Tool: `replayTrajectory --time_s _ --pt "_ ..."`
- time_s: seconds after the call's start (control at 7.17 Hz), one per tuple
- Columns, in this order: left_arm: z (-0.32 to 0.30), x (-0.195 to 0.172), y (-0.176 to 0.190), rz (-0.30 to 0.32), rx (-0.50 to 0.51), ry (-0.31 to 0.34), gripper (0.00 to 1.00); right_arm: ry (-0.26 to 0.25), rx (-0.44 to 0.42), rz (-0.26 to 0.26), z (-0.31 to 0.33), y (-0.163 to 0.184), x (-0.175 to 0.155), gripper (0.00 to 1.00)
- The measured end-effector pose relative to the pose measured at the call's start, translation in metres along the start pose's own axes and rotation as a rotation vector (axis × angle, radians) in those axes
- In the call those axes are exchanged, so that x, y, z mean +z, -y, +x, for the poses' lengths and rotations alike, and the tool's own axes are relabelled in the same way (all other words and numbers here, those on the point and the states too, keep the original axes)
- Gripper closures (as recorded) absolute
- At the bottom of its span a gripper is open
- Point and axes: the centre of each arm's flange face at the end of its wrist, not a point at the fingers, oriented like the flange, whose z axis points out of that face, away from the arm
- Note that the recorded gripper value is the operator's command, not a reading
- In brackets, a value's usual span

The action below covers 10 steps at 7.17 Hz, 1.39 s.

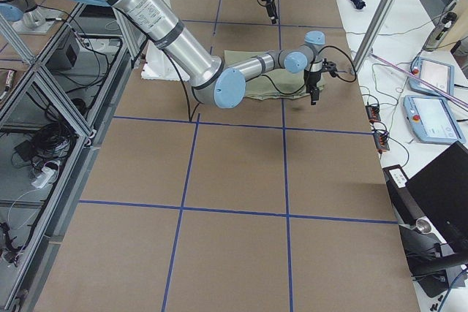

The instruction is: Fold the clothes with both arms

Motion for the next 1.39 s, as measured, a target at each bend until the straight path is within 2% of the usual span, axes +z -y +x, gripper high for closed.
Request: replayTrajectory --time_s 0.28,0.7,1.39 --pt "-0.005 -0.002 0.006 0.009 0.011 0.008 0.0 0.002 -0.006 -0.01 -0.048 0.014 0.001 0.0" --pt "-0.013 -0.009 0.019 -0.017 0.004 -0.004 0.0 -0.024 -0.013 0.027 -0.103 0.015 0.016 0.0" --pt "-0.017 -0.007 0.019 -0.032 0.001 -0.002 0.0 -0.036 -0.009 0.056 -0.099 0.022 0.023 0.0"
